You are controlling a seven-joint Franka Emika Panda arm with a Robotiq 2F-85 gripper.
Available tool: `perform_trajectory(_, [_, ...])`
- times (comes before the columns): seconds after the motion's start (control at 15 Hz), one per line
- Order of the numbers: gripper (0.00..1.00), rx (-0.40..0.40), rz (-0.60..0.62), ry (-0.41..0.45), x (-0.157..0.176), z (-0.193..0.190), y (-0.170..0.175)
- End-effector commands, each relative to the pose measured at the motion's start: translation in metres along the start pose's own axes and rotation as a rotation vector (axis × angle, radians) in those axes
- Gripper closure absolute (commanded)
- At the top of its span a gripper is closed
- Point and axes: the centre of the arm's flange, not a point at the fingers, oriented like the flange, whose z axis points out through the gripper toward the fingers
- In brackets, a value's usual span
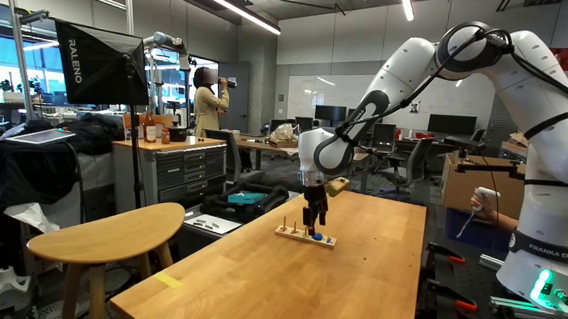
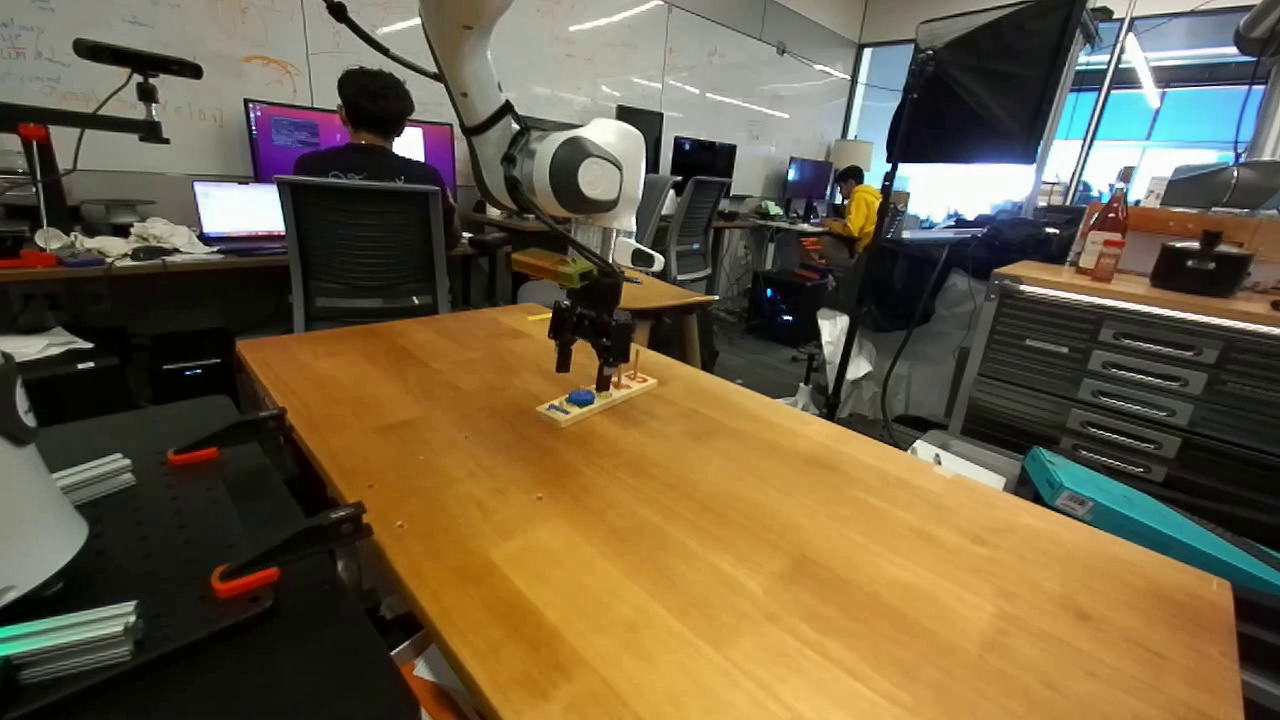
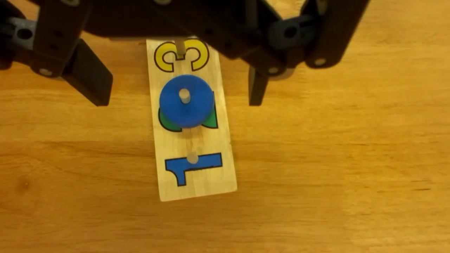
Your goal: Remove the blue ring from the wooden platform
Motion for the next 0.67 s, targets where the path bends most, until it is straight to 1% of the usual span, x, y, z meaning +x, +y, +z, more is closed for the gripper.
perform_trajectory(0.0, [0.00,-0.012,-0.013,0.014,0.0160,0.0197,-0.0019])
perform_trajectory(0.13, [0.00,-0.011,-0.015,0.013,0.0145,0.0255,-0.0028])
perform_trajectory(0.2, [0.25,-0.010,-0.015,0.015,0.0144,0.0277,-0.0030])
perform_trajectory(0.27, [0.28,-0.006,-0.016,0.018,0.0158,0.0275,-0.0029])
perform_trajectory(0.33, [0.34,-0.003,-0.015,0.020,0.0158,0.0272,-0.0035])
perform_trajectory(0.4, [0.44,-0.004,-0.017,0.023,0.0158,0.0269,-0.0040])
perform_trajectory(0.47, [0.51,-0.004,-0.016,0.022,0.0159,0.0258,-0.0044])
perform_trajectory(0.53, [0.24,-0.004,-0.014,0.023,0.0161,0.0239,-0.0051])
perform_trajectory(0.6, [0.14,-0.004,-0.016,0.026,0.0161,0.0215,-0.0057])
